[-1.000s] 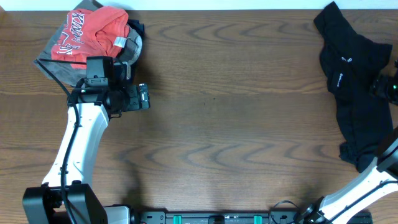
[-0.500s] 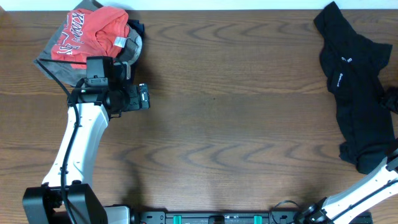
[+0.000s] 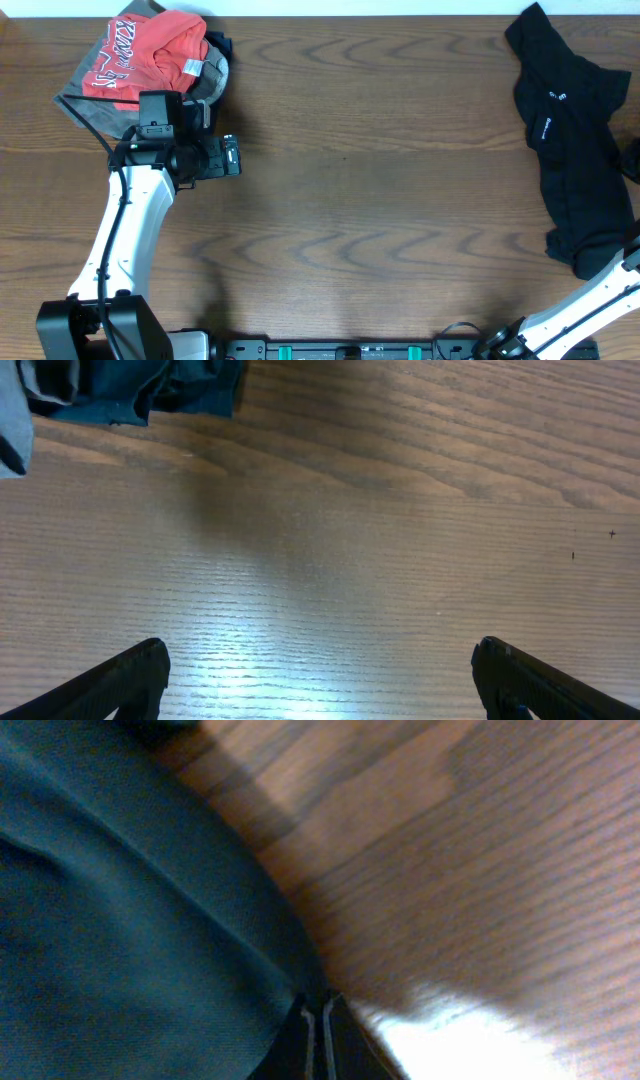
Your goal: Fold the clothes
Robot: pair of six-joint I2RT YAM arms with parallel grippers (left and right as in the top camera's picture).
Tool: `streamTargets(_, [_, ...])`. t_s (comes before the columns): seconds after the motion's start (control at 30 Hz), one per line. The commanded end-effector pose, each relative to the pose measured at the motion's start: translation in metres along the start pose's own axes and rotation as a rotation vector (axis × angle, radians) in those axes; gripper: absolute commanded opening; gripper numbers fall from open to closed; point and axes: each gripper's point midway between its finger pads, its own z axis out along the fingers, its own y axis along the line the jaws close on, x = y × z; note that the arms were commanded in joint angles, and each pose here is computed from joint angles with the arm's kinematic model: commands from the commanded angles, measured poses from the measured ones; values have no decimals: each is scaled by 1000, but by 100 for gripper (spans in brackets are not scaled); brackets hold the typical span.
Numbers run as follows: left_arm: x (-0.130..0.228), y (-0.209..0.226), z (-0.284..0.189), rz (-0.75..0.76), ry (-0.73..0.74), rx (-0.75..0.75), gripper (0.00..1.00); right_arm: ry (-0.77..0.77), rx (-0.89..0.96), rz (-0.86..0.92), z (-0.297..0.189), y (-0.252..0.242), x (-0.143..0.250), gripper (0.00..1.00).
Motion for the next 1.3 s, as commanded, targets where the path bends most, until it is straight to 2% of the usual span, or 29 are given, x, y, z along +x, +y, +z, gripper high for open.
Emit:
streamTargets(0.0, [-6, -1, -4, 2, -16, 0, 98, -44, -59, 5, -27, 17, -24, 1])
streamTargets(0.13, [-7, -1, -4, 2, -17, 1, 98, -57, -127, -26, -62, 52, -36, 1])
streamTargets(0.3, [-8, -4, -9, 5, -31, 9, 98, -84, -232, -134, -98, 122, -39, 1])
streamTargets(0.53, [-21, -17, -37, 24, -123, 62, 98, -26, -388, -352, -116, 258, -3, 1])
streamTargets(0.7, [-29, -23, -67, 43, -215, 69, 98, 72, -479, -521, -111, 360, 54, 1])
streamTargets(0.83, [-33, -28, -93, 63, -292, 75, 98, 168, -549, -696, -109, 435, 123, 1])
streamTargets(0.97, [-36, -31, -115, 75, -362, 77, 98, 264, -609, -839, -116, 489, 196, 1])
streamTargets(1.13, [-41, -34, -130, 87, -420, 82, 98, 355, -607, -981, -124, 517, 268, 1])
streamTargets(1.27, [-42, -33, -131, 86, -428, 75, 98, 407, -566, -1004, -125, 514, 289, 1])
